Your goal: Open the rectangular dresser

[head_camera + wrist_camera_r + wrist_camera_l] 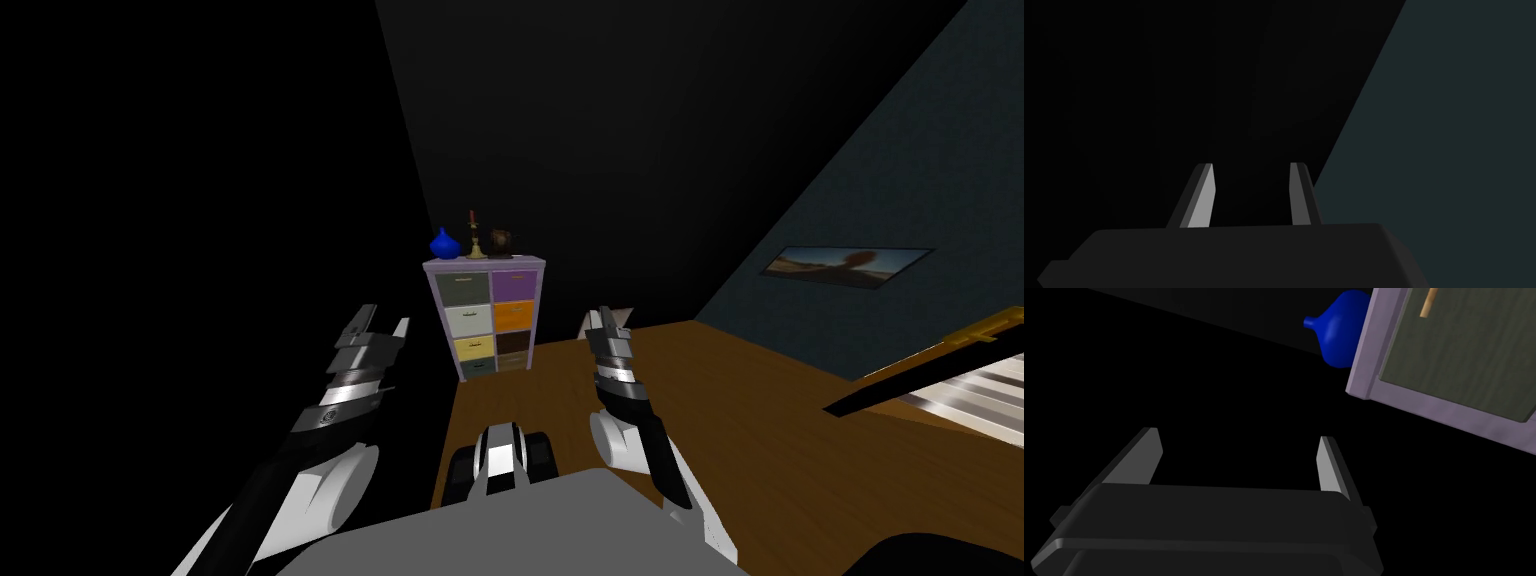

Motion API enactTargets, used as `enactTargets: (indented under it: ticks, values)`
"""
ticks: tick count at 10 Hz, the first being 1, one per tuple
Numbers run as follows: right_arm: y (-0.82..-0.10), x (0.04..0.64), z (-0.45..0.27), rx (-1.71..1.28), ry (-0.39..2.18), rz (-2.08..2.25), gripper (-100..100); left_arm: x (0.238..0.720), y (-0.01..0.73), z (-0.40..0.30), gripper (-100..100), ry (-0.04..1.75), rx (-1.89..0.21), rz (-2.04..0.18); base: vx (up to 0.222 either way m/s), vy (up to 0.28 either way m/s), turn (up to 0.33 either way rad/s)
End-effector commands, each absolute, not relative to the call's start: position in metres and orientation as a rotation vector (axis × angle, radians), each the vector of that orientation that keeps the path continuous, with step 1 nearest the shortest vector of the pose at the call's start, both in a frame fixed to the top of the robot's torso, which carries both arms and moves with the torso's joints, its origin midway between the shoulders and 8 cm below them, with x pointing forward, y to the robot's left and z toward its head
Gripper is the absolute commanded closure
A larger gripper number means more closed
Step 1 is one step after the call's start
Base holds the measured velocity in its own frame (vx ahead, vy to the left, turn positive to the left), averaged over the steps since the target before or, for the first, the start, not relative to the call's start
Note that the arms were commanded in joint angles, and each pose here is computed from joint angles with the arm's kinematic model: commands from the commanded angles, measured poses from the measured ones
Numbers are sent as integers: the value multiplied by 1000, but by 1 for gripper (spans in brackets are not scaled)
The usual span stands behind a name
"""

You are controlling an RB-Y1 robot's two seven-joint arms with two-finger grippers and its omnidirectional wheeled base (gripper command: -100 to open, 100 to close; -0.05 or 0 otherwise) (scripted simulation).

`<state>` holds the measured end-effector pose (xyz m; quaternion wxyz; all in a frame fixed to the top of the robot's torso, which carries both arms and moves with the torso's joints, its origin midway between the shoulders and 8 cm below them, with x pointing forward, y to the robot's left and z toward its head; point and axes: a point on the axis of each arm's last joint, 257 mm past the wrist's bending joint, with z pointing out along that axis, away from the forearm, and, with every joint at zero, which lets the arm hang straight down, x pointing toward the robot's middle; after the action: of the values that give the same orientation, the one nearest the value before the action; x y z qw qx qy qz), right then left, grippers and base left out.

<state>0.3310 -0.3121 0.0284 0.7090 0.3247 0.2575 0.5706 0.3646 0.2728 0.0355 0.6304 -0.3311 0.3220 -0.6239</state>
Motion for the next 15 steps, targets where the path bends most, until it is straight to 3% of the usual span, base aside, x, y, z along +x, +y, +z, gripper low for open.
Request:
enactTargets:
  ticks: [1, 15]
  values:
    - [-312, 331, 28, 721, 572, 1267, 0, 370, 274, 31, -100, 767, -783, -1409, 121, -35, -12]
    - [-312, 331, 28, 721, 572, 1267, 0, 392, 284, 2, -100, 900, -943, -1296, 116, -31, -14]
